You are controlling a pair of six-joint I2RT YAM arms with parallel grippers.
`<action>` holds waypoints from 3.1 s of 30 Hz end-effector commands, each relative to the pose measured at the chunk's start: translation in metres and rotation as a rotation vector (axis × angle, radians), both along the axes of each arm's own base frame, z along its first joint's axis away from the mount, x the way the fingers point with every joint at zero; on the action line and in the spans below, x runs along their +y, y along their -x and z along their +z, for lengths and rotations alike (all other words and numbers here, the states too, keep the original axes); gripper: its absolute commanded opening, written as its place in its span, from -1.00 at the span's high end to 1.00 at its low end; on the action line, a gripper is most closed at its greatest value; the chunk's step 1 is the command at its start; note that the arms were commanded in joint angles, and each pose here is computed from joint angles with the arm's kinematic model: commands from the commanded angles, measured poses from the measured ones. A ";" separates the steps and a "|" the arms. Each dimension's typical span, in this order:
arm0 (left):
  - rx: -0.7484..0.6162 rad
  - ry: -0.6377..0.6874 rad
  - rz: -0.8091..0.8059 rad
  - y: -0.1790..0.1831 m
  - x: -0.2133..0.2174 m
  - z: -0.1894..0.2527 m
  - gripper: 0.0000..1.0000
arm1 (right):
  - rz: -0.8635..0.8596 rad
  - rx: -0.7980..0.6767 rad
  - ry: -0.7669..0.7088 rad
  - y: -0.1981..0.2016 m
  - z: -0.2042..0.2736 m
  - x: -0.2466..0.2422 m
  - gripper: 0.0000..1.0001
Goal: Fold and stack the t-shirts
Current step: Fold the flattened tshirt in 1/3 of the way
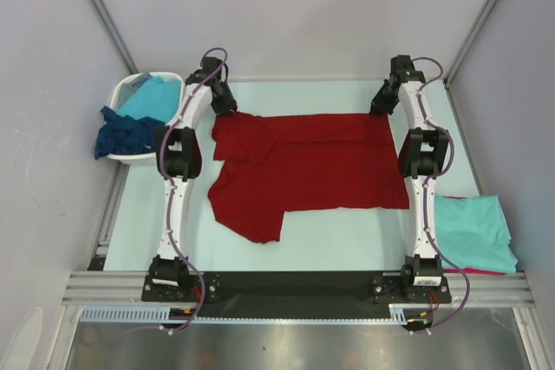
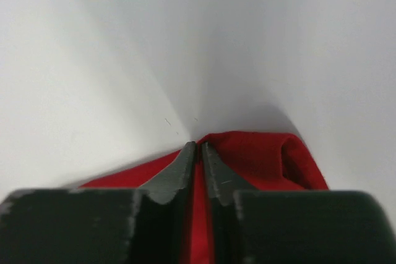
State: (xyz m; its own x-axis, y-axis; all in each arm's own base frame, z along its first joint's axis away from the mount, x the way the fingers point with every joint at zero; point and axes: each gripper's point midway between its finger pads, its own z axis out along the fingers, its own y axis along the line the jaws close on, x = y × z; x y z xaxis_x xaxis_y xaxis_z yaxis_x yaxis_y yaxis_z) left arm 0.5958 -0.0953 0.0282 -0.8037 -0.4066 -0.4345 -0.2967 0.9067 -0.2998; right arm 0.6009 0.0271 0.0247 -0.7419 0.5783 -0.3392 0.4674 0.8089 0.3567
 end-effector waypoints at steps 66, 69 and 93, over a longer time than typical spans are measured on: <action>0.110 -0.241 -0.155 0.236 -0.038 0.005 0.73 | 0.395 -0.006 0.241 0.240 0.047 0.153 0.04; 0.127 -0.243 -0.137 0.237 -0.031 0.000 0.73 | 0.391 -0.008 0.244 0.240 0.048 0.152 0.04; 0.203 -0.324 0.168 0.241 0.065 0.003 0.74 | 0.372 0.007 0.257 0.250 0.042 0.140 0.05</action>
State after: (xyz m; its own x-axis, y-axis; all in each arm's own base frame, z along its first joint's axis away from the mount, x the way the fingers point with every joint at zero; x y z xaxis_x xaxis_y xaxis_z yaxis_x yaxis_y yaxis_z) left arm 0.3633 -0.0478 0.0191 -0.8440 -0.3852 -0.3732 -0.4221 0.9064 0.0191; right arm 0.3461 0.1688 0.0562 -0.9075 0.1521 -0.3916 0.1193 0.9871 0.1070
